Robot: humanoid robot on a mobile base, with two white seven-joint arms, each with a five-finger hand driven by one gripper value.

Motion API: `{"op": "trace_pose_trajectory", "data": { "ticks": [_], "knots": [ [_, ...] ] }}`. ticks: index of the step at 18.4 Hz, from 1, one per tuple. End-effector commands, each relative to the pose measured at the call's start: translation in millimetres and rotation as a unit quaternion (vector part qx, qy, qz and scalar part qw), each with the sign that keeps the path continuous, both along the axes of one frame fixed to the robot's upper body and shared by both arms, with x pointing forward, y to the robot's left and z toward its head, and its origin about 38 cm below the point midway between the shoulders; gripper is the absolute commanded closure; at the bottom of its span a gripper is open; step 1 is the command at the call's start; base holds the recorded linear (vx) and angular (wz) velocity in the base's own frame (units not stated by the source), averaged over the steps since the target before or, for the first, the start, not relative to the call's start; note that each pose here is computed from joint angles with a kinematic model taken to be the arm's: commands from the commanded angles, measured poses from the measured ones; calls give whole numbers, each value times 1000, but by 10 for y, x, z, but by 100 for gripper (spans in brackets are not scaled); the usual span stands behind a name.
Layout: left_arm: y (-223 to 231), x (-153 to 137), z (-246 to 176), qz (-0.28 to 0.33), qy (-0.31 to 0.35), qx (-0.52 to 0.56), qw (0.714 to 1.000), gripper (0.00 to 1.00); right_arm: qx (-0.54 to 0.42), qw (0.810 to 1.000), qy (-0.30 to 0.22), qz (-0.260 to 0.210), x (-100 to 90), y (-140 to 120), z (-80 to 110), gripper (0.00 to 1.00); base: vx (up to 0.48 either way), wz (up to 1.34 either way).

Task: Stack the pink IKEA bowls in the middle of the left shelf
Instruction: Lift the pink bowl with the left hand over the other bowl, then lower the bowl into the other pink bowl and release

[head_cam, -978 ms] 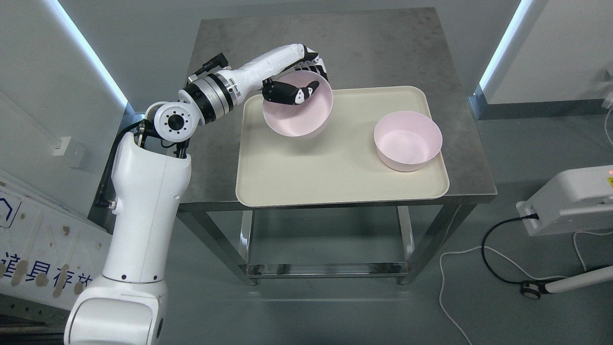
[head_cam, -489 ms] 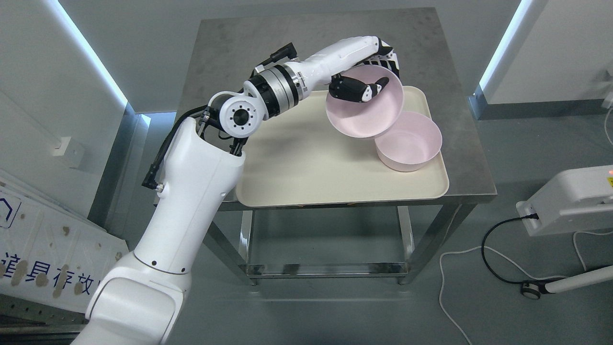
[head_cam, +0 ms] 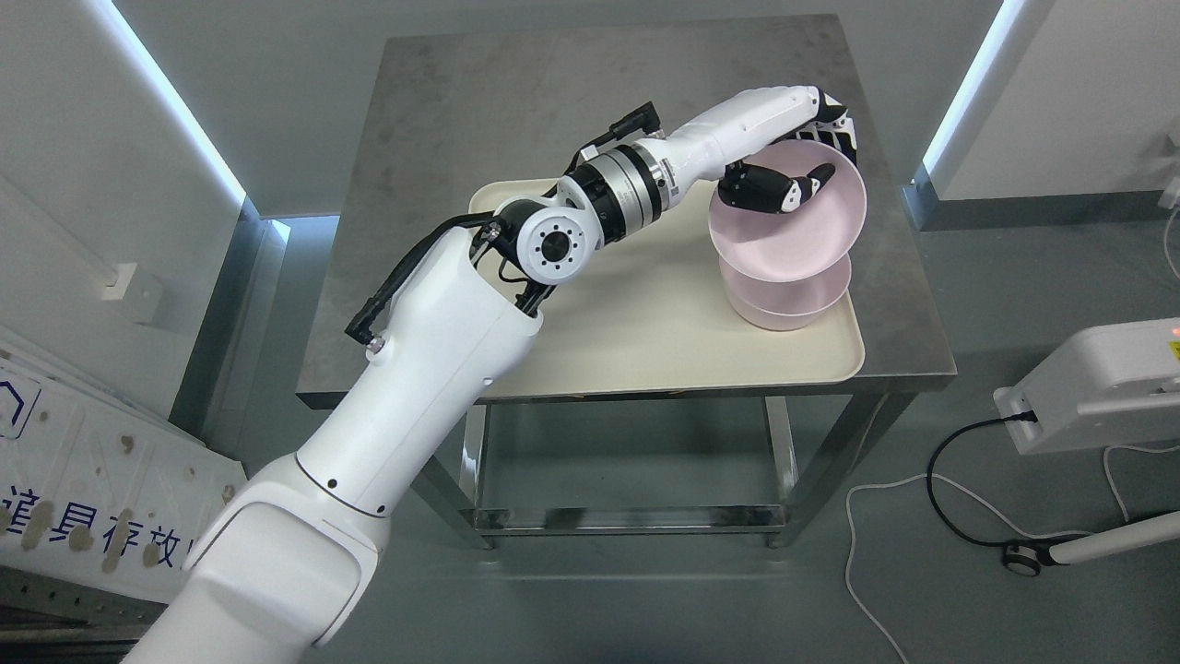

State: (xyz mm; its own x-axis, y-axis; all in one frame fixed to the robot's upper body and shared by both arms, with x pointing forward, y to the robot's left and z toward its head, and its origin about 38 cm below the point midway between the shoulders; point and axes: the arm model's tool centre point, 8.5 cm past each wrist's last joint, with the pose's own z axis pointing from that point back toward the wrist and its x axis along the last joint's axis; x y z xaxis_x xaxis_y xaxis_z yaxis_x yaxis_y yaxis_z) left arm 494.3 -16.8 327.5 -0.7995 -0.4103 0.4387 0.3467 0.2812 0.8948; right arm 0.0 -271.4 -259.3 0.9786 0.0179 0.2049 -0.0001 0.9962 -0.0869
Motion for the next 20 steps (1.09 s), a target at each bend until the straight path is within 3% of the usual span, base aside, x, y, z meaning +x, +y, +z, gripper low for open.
{"op": "trace_pose_trajectory", "data": {
  "ticks": [1,8,9,10,12,16,18,20],
  "knots": [
    [-66,166,-585,16,50,82,995,98,-9,1000,-9,-2,60,-114,10,0,0,0],
    [46,266,-458,35,48,61,996,95,-9,1000,-9,-2,60,-114,10,0,0,0],
    [60,280,-444,37,48,60,996,90,-9,1000,-9,-2,60,-114,10,0,0,0],
    [95,303,-399,42,48,51,997,77,-9,1000,-9,-2,60,-114,10,0,0,0],
    [158,327,-274,45,45,29,998,65,-9,1000,-9,-2,60,-114,10,0,0,0],
    [368,333,144,50,30,-54,997,29,-9,1000,-9,-2,60,-114,10,0,0,0],
    [584,272,324,41,35,-149,987,23,-9,1000,-9,-2,60,-114,10,0,0,0],
    [652,76,329,-30,44,-232,971,22,-9,1000,-9,-2,60,-114,10,0,0,0]
  ]
}}
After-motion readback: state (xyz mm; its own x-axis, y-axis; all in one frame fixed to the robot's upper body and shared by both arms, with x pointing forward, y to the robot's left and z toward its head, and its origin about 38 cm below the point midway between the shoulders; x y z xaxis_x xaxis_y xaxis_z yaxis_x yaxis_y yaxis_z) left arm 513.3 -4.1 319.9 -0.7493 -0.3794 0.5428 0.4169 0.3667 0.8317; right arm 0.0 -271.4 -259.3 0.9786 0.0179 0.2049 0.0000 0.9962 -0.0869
